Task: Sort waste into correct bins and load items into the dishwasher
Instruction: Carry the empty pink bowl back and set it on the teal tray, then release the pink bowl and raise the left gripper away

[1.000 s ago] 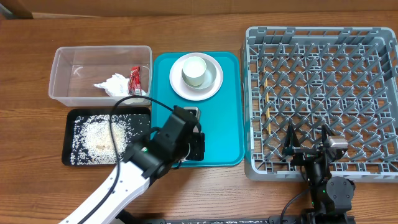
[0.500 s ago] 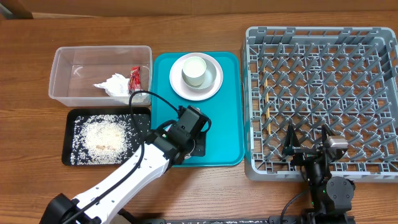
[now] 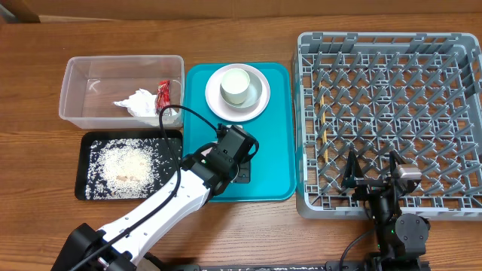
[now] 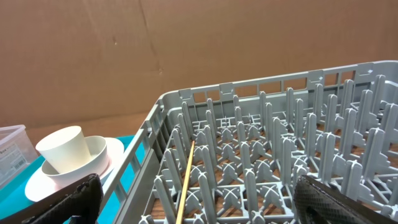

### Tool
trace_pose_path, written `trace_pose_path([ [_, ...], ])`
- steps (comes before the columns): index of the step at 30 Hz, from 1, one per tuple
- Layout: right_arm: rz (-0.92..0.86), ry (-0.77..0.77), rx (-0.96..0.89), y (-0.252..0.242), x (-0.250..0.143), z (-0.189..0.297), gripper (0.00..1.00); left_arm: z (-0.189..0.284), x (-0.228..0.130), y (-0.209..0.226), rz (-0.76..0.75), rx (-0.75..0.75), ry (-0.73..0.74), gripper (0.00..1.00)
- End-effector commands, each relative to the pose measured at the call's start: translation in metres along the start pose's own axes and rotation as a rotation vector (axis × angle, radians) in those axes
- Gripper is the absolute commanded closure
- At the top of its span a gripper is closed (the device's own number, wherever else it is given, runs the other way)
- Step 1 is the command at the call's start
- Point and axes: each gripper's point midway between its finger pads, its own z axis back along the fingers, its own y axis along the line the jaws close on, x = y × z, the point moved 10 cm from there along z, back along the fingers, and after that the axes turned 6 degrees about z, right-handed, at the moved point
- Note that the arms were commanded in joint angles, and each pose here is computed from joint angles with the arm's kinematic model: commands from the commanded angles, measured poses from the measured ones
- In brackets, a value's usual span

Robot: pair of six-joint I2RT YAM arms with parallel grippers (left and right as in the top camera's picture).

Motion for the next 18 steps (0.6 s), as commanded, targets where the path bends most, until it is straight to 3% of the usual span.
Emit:
trace_pose_path([
  [1,0.003,-0.007,0.007,0.000,-0.002,0.000,0.00,0.004,0.009,-0.007,-0.028,-0.013,-0.040,0.95],
  [3,0.004,-0.007,0.007,0.000,-0.002,0.000,0.00,0.004,0.010,-0.008,-0.033,-0.018,-0.046,0.91],
  [7,0.003,-0.007,0.007,0.000,-0.002,0.000,0.00,0.006,0.012,-0.009,-0.040,-0.021,-0.045,0.55],
  [14,0.004,-0.007,0.007,0.000,-0.002,0.000,0.00,0.049,0.046,-0.030,-0.088,-0.032,-0.085,0.49],
  [18,0.003,-0.007,0.007,0.000,-0.002,0.000,0.00,0.090,0.080,-0.035,-0.047,-0.045,-0.158,0.35],
])
